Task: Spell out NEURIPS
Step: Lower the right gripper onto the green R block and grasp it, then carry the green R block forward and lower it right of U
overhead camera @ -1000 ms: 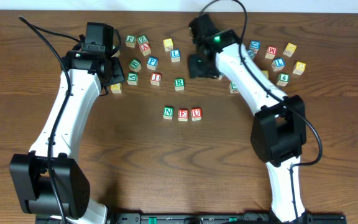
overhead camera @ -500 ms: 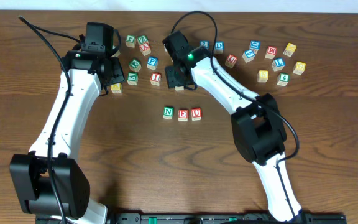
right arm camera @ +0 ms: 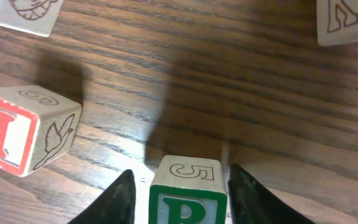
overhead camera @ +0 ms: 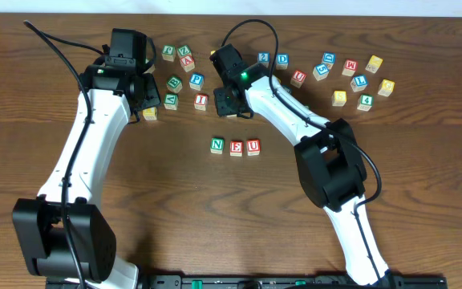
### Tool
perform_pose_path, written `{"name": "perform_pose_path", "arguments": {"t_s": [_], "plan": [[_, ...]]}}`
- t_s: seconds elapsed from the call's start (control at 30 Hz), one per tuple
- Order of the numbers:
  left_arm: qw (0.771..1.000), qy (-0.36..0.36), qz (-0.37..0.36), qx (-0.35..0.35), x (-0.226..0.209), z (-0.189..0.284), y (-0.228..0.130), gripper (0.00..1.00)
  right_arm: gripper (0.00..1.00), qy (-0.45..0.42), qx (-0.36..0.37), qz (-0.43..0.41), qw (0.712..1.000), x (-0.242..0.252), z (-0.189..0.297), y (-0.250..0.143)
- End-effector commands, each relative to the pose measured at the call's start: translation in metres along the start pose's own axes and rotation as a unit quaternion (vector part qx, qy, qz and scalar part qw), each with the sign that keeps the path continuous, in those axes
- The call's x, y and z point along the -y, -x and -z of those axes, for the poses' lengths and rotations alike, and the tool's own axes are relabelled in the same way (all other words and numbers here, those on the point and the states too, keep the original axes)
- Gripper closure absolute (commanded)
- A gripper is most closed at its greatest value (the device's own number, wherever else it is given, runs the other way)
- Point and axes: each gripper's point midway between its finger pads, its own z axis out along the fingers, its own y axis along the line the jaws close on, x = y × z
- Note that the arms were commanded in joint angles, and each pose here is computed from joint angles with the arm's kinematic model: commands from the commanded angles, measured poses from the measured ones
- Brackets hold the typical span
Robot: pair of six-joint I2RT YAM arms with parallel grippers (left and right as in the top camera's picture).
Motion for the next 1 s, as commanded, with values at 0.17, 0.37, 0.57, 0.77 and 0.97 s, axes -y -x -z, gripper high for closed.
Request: {"name": "perform_pose_path", "arguments": {"t_s": [0.17,0.37,0.57,0.77,0.97], "plan": [[1.0,0.011,-0.003,0.002,-0.004,-0.002,0.003,0.35,0.66,-0.013,-0.009,-0.003,1.0,0.005,-0.01,-0.006],[1.0,0.011,-0.003,0.002,-0.004,-0.002,0.003,0.35,0.7,-0.013,-0.014,-0.005,1.0,0.005,-0.009,-0.007],[1.0,0.011,-0.003,0.002,-0.004,-0.002,0.003,0.35,0.73,-0.015,-0.015,-0.01,1.0,0.008,0.006,-0.003],[1.0,0.011,-0.003,0.002,-0.004,-0.002,0.003,0.35,0.77,-0.007,0.007,-0.014,1.0,0.007,0.033,0.009],[1.0,0.011,-0.003,0.002,-0.004,-0.002,0.003,0.35,0.82,-0.005,0.015,-0.017,1.0,0.009,0.06,0.013]]}}
